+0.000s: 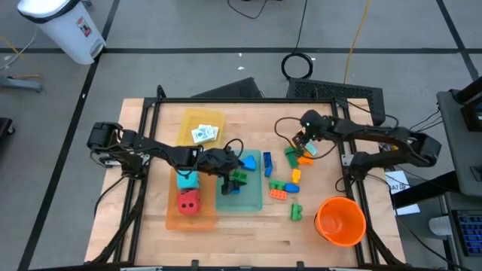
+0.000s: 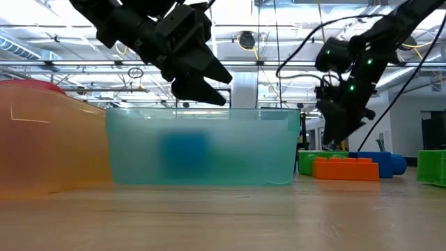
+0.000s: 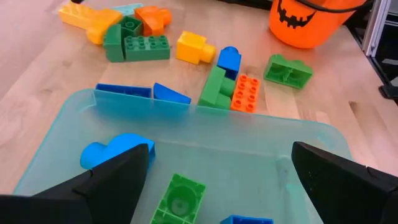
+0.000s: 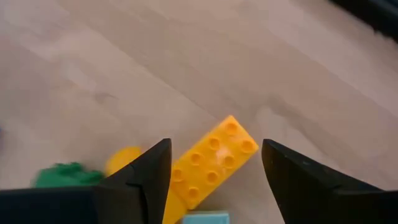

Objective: Pick & Place Toys
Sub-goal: Put the yellow game piece into the green bin

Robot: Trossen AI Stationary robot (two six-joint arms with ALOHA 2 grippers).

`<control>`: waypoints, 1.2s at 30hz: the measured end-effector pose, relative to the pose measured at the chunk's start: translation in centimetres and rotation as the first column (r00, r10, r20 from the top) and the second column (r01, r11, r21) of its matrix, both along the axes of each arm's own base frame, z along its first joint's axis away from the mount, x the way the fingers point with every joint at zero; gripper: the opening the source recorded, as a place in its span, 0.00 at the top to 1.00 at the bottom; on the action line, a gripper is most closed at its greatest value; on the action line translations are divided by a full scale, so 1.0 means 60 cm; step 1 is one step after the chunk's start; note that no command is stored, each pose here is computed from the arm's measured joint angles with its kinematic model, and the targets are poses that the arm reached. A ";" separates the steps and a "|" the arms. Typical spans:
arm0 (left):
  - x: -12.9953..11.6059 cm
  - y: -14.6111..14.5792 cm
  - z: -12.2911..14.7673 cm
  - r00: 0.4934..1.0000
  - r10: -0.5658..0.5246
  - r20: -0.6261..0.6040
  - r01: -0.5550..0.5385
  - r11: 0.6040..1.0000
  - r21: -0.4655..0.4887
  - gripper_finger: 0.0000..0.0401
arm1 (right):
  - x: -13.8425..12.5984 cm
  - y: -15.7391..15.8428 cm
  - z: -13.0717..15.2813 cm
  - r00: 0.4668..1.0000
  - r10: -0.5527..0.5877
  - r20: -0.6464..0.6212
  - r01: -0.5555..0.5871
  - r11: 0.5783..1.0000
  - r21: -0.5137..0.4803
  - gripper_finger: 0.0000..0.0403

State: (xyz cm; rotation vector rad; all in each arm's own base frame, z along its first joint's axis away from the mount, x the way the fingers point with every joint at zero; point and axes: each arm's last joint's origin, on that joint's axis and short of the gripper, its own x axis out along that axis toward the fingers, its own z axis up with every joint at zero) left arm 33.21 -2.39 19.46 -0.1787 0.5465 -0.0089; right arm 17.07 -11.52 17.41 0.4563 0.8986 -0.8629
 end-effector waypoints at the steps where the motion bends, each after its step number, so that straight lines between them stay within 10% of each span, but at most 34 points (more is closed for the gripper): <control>1: 0.000 0.000 0.000 1.000 0.000 0.000 0.000 1.000 0.000 0.00 | 0.000 -0.003 -0.005 1.000 -0.010 -0.013 0.010 1.000 0.010 0.45; 12: 0.000 0.000 0.000 1.000 0.000 0.000 0.000 1.000 0.000 0.00 | 0.015 -0.015 -0.039 0.999 0.041 -0.019 -0.039 0.992 0.118 0.51; 27: 0.000 0.000 0.000 1.000 0.000 -0.002 0.000 1.000 0.000 0.00 | 0.040 -0.013 -0.035 0.955 0.296 -0.025 -0.296 0.955 -0.023 0.54; 36: 0.000 0.000 0.000 1.000 0.000 -0.002 0.000 1.000 0.000 0.00 | 0.032 -0.008 -0.041 0.980 0.196 -0.024 -0.194 0.979 0.064 0.53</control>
